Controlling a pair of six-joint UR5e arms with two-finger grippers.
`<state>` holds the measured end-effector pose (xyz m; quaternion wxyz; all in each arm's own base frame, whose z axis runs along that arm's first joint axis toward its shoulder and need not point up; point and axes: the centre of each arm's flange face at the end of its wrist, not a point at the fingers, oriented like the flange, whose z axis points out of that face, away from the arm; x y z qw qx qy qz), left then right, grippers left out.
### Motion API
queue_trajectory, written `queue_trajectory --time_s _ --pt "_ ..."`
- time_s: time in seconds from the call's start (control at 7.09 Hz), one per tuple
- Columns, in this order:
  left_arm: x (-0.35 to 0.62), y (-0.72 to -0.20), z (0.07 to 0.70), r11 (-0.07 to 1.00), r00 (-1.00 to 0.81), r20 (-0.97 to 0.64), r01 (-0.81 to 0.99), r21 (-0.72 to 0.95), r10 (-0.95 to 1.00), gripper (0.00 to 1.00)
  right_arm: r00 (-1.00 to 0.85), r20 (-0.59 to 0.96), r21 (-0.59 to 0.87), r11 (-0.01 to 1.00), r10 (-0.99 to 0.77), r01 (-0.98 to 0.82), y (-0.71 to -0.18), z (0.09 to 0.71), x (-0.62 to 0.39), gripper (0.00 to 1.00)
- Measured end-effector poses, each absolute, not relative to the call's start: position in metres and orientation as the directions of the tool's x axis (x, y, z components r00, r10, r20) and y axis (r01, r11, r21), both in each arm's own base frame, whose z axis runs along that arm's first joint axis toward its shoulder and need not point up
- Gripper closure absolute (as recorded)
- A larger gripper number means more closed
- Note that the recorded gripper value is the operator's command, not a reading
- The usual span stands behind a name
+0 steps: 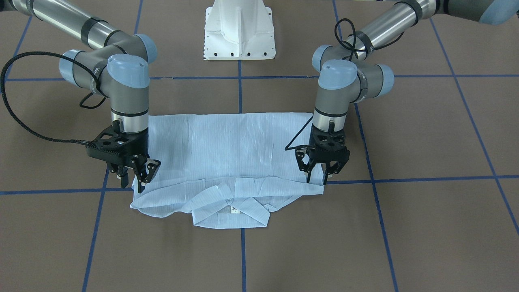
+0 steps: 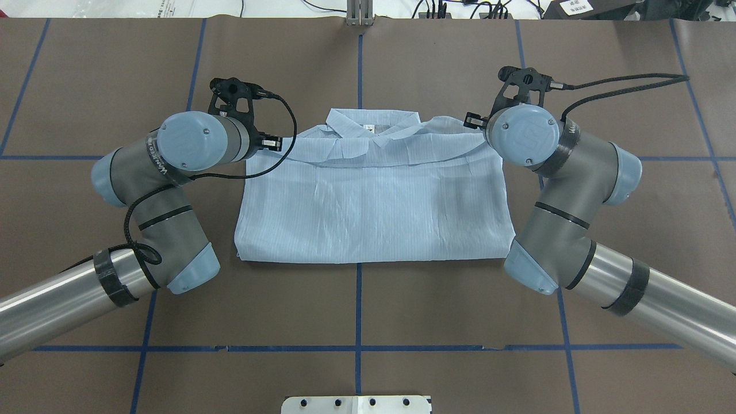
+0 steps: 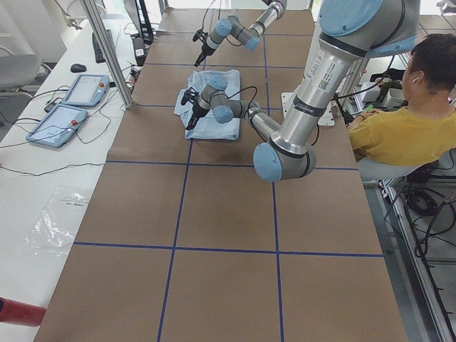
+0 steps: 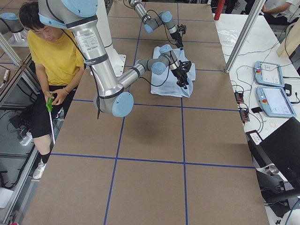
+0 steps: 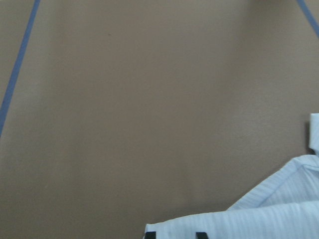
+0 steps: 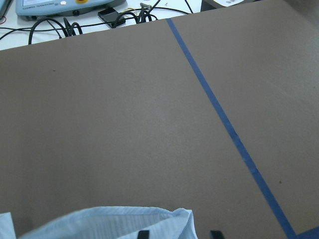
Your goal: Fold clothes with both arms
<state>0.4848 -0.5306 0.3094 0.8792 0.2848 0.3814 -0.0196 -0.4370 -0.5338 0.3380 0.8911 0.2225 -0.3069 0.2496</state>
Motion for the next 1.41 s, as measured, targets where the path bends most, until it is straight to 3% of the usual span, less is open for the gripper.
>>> queue_trajectory --time_s 0.56,0.7,0.85,1.27,1.41 --pt "0.45 -0.441 0.329 0.884 0.614 -0.758 0.203 0.421 0.22 0.0 0.683 0.674 0.228 0.799 0.283 -0.556 -0.531 0.33 -0.432 0.0" --pt "0.46 -0.413 0.336 0.905 0.594 -0.779 0.191 0.38 0.202 0.06 0.681 0.675 0.227 0.799 0.283 -0.557 -0.531 0.329 -0.432 0.0" --pt "0.47 -0.392 0.34 0.918 0.583 -0.79 0.18 0.353 0.19 0.17 0.679 0.677 0.226 0.798 0.283 -0.558 -0.53 0.329 -0.432 0.0" --pt "0.493 -0.36 0.345 0.932 0.576 -0.801 0.175 0.317 0.164 0.69 0.679 0.677 0.225 0.798 0.285 -0.559 -0.53 0.33 -0.431 0.0" --pt "0.495 -0.358 0.346 0.934 0.577 -0.8 0.173 0.314 0.162 1.0 0.679 0.677 0.225 0.798 0.284 -0.559 -0.529 0.33 -0.431 0.0"
